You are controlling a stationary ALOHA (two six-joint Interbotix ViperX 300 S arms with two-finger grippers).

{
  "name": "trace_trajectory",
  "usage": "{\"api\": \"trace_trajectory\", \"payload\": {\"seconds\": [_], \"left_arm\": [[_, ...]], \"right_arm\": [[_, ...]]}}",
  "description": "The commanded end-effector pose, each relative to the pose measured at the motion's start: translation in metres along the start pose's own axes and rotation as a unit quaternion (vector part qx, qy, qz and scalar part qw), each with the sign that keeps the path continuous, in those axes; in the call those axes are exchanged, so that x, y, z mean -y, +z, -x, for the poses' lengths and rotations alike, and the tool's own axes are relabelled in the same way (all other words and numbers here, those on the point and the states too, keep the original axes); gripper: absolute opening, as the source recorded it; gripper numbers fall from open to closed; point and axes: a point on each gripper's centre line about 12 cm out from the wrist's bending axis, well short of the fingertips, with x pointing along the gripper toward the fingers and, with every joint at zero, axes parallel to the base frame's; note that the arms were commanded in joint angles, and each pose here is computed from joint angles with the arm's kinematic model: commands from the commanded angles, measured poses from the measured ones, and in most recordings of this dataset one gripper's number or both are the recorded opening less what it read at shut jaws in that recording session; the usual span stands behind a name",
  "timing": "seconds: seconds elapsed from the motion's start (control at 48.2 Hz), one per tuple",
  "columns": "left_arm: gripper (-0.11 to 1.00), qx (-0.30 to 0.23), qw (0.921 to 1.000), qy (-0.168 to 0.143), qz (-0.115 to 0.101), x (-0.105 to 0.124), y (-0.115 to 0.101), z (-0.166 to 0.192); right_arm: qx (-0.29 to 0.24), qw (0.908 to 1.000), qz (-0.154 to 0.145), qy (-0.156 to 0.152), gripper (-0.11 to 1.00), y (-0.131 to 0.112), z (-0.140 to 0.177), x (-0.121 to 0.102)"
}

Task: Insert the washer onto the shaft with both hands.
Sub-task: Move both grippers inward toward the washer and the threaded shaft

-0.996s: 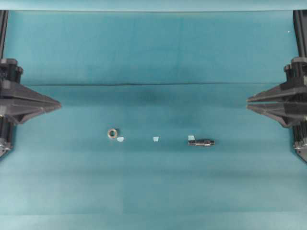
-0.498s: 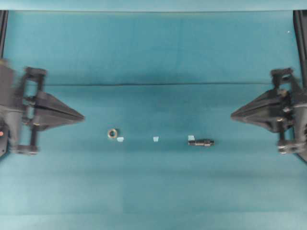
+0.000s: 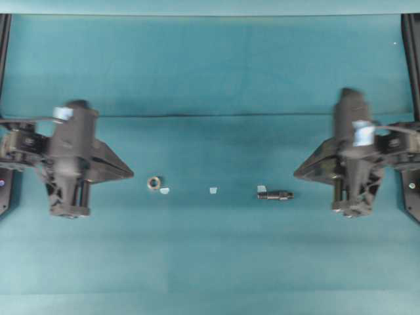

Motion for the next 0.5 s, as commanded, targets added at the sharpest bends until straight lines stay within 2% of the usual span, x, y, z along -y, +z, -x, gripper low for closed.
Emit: {"api": "trace_trajectory", "payload": {"seconds": [0.0,0.145,0.373,0.477], "left_arm": [[0.02,-0.006,1.0000,0.003,-0.003,-0.002,0.013,-0.003],[0.02,-0.039,0.9992,0.007,0.000,-0.005,0.012,-0.015],[0.02,-0.107,0.9942,0.009,-0.003,-0.006,0.007,-0.038],[0.02,-0.124,0.9922,0.012,0.004,-0.009,0.001,-0.048]], "right_arm": [[-0.017,0.9998,0.009,-0.004,-0.08,0.012,-0.005,-0.003],[-0.052,0.9982,0.024,-0.016,-0.08,0.014,-0.019,-0.002],[-0.090,0.9947,0.045,-0.018,-0.08,0.015,-0.040,-0.006],[-0.114,0.9921,0.049,-0.022,-0.08,0.012,-0.048,-0.005]]}}
